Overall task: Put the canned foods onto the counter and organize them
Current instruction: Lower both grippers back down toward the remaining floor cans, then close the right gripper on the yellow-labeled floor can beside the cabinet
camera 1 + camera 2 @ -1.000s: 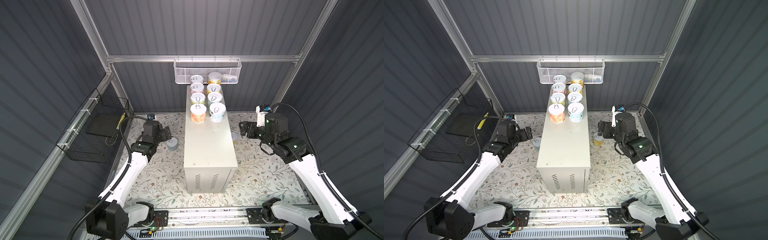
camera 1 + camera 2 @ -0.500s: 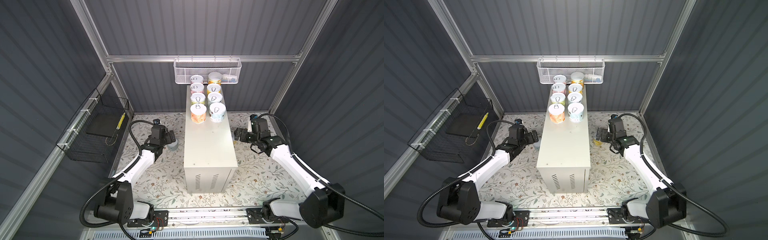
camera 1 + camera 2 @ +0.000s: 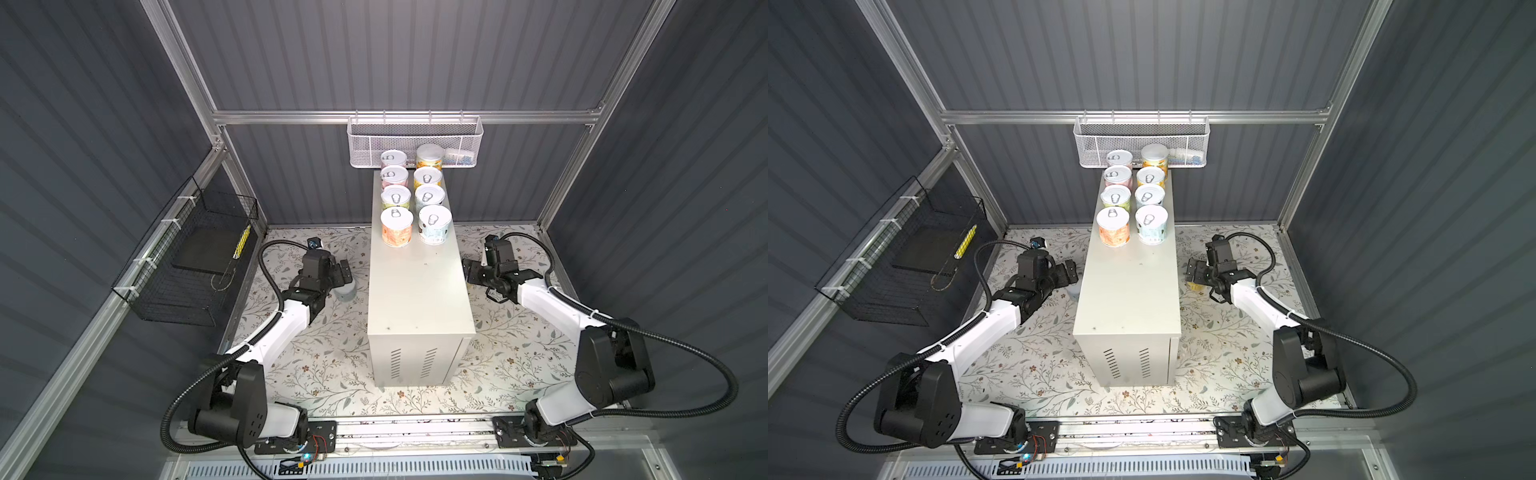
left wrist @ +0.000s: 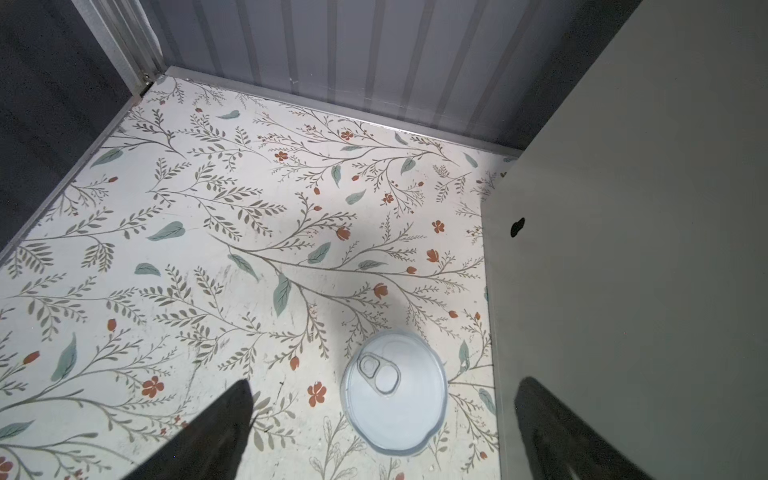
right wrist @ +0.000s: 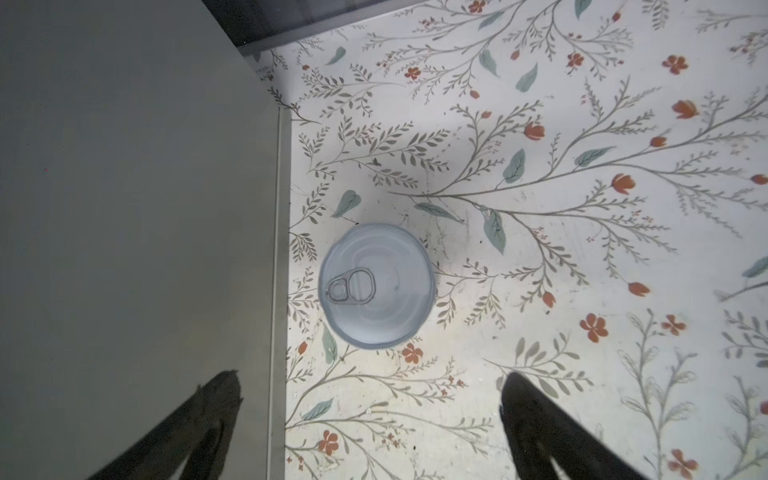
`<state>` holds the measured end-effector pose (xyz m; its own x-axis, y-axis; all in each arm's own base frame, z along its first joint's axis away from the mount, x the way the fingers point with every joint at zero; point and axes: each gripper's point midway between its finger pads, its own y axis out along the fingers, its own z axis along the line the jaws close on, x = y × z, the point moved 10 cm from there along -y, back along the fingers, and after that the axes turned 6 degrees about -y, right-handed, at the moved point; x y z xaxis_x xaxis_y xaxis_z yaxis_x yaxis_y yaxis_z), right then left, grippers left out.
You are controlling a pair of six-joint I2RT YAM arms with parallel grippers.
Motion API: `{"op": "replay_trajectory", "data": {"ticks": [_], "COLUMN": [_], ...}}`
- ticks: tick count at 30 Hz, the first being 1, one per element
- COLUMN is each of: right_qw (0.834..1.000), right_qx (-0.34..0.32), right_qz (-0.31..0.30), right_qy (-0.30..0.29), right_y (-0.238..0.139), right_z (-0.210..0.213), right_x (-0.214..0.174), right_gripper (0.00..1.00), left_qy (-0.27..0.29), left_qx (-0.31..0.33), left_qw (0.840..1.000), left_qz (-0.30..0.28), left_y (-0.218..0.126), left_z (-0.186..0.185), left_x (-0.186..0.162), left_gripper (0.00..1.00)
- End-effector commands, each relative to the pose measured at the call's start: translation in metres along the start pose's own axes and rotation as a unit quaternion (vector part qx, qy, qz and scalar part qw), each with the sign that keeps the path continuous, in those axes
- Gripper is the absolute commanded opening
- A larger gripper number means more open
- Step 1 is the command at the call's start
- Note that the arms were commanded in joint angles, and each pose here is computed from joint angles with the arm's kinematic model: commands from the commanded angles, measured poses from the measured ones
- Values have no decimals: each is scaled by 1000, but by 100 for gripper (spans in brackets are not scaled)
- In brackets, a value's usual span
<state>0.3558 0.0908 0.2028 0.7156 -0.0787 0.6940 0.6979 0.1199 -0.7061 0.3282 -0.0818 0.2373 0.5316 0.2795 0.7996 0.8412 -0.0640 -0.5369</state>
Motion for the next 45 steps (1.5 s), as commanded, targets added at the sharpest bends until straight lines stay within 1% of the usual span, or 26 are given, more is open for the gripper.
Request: {"op": "replay_trajectory", "data": {"ticks": [1,6,11,17,20,24,27,45], "right_qw": [1000,1000,1000,999,999,999,997,992], "right_qx": [8,6,-9,-2,-9,-11,-19,-29], "right_qz": [-6,9,28,31,48,53,72,117], "right_qy": [3,1,-2,-3,-2,1,1,41], "right_y": [13,33,50,68,78,88,97,120], "right_z": [-2,-3,-4,-2,-2,-1,-1,-1], "right_x": [-2,-2,-2,0,1,1,1,-20], "right_gripper": [99,99,99,99,99,99,98,90], "left_qy": [-8,-13,-12,-10,-8,-8,-7,-8], "left_qx": [-19,-26,-26,-29,-29,-29,-28,-31], "left_qw": [1000,999,999,999,999,999,999,999], "left_qz": [11,17,21,24,24,25,26,28], "left_y": [1,3,6,9,9,9,9,11], "left_z": [-3,-3,-4,-5,-5,-5,-5,-5], "left_x": [-4,-7,-8,-7,-7,-8,-8,-9], "left_gripper": [99,99,99,99,98,98,98,98]}}
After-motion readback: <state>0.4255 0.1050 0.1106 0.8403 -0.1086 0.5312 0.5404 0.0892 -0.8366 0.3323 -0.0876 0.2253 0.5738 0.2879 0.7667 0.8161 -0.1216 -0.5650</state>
